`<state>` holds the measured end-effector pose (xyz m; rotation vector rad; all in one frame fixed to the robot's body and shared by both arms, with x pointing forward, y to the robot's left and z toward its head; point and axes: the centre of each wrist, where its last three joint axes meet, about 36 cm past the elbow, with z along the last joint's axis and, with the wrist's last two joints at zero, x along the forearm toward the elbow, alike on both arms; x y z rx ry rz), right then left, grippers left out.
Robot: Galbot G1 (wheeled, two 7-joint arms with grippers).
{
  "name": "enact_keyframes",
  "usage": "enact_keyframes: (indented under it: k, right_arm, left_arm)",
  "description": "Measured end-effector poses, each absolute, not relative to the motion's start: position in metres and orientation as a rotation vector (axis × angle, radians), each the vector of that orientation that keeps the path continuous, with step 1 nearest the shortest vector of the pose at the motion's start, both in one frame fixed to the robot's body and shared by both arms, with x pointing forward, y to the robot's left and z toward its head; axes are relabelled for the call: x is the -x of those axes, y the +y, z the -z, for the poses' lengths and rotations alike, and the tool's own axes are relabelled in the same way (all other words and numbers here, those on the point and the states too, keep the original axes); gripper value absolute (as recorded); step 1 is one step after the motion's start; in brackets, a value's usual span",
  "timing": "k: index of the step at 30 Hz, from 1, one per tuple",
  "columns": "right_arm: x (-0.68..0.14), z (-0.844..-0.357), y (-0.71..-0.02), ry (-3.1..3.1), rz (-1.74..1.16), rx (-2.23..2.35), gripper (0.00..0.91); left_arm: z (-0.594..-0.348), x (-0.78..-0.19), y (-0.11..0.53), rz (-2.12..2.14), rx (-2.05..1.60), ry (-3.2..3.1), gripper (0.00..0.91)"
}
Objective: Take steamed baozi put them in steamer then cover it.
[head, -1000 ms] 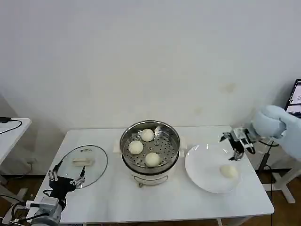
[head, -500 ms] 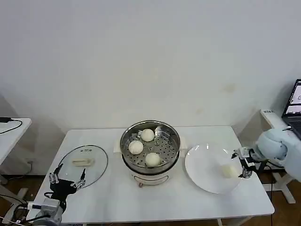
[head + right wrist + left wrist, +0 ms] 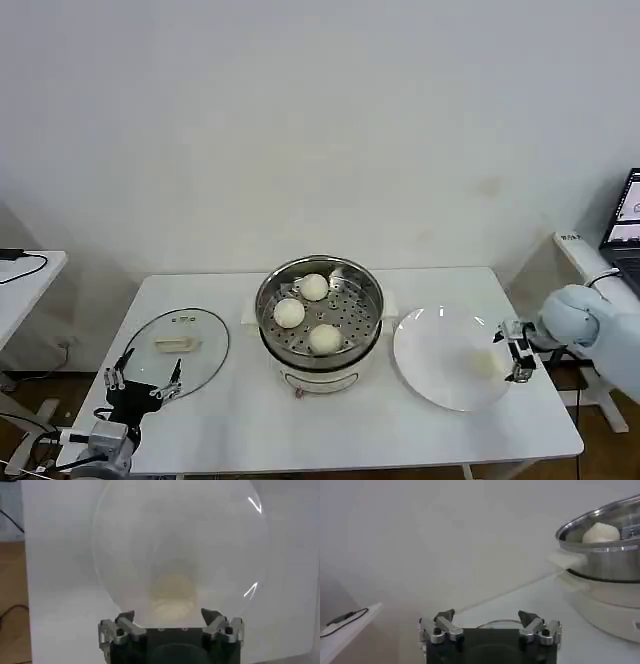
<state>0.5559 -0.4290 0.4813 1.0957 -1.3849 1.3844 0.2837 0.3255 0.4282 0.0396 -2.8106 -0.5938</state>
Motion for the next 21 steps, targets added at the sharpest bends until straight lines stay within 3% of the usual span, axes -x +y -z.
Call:
enact_keyframes:
  k: [17,18,21]
  right_arm:
    - [-0.568,-0.459,-0.422,-1.397,-1.344,-1.093,0.907]
    - [-0.569,-0.458,-0.421,-1.397,-1.344,-1.091,0.836]
    - [-0.570,-0.456,-0.420,-1.400,-1.344,-1.086,0.786]
  left_arm:
    - [-0.428,-0.282,0.326,0.593,-0.046,-2.807,0.907]
    - [-0.428,-0.282,0.326,0.593,-0.046,-2.807,0.907]
    - [-0.428,-0.282,0.326,0.592,-0.047,-2.807,0.907]
